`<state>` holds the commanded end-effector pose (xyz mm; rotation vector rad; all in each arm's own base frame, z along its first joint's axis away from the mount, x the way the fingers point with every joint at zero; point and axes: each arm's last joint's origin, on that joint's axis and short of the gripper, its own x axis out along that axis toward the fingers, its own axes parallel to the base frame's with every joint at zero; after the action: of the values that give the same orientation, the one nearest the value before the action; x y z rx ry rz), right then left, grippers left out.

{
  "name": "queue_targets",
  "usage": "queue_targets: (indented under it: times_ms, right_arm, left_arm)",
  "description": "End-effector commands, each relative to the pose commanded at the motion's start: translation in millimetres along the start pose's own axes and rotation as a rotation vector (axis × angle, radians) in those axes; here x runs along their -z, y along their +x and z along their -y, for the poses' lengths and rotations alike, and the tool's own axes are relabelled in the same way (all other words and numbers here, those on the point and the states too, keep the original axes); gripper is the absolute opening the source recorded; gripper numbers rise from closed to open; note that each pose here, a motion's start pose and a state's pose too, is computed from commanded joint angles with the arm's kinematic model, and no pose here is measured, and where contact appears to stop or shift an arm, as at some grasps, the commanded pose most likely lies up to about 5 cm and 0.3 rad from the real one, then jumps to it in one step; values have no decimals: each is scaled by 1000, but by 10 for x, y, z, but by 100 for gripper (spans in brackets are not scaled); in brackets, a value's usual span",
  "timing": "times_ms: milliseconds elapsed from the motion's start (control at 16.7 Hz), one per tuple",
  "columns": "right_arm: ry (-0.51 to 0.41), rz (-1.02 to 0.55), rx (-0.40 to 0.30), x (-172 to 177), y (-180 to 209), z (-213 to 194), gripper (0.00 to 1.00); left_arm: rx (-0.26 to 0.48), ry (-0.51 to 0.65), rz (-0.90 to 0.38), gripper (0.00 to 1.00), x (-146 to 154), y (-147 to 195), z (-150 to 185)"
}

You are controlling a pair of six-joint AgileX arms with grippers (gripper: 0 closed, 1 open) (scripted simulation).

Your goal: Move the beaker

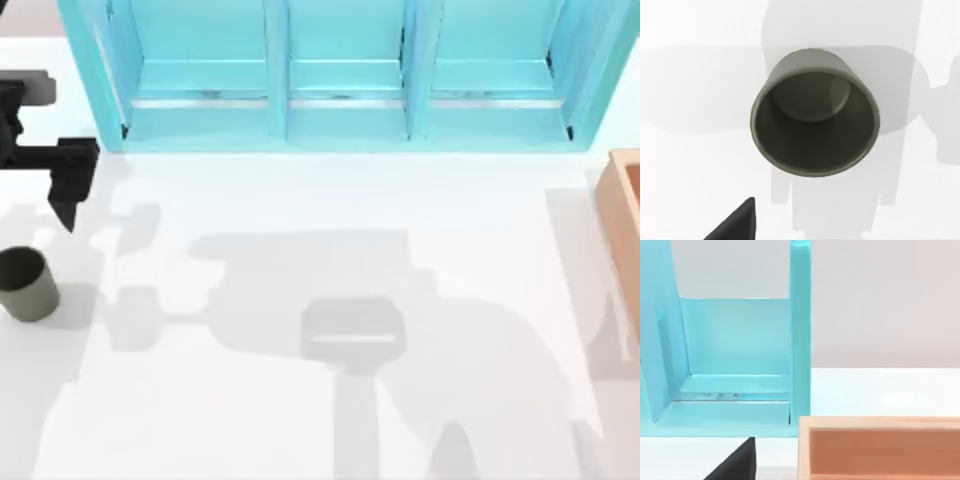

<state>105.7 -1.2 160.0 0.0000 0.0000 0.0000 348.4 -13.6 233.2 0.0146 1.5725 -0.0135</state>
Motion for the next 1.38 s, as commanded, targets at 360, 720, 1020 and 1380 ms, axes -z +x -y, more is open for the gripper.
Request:
queue_targets:
  times_ms: [360, 720, 1020, 1380]
  right_arm:
    - [0, 0, 0, 0, 0, 0, 100]
    - [0, 0, 0, 0, 0, 0, 100]
    - [0, 0, 0, 0, 0, 0, 100]
    - [0, 0, 0, 0, 0, 0, 100]
  left_arm:
    - [1, 2, 15, 100, -46, 653, 11]
    - [0, 2, 1, 100, -3, 950, 13]
    - [0, 2, 1, 70, -3, 950, 13]
    - [0, 2, 1, 25, -3, 950, 13]
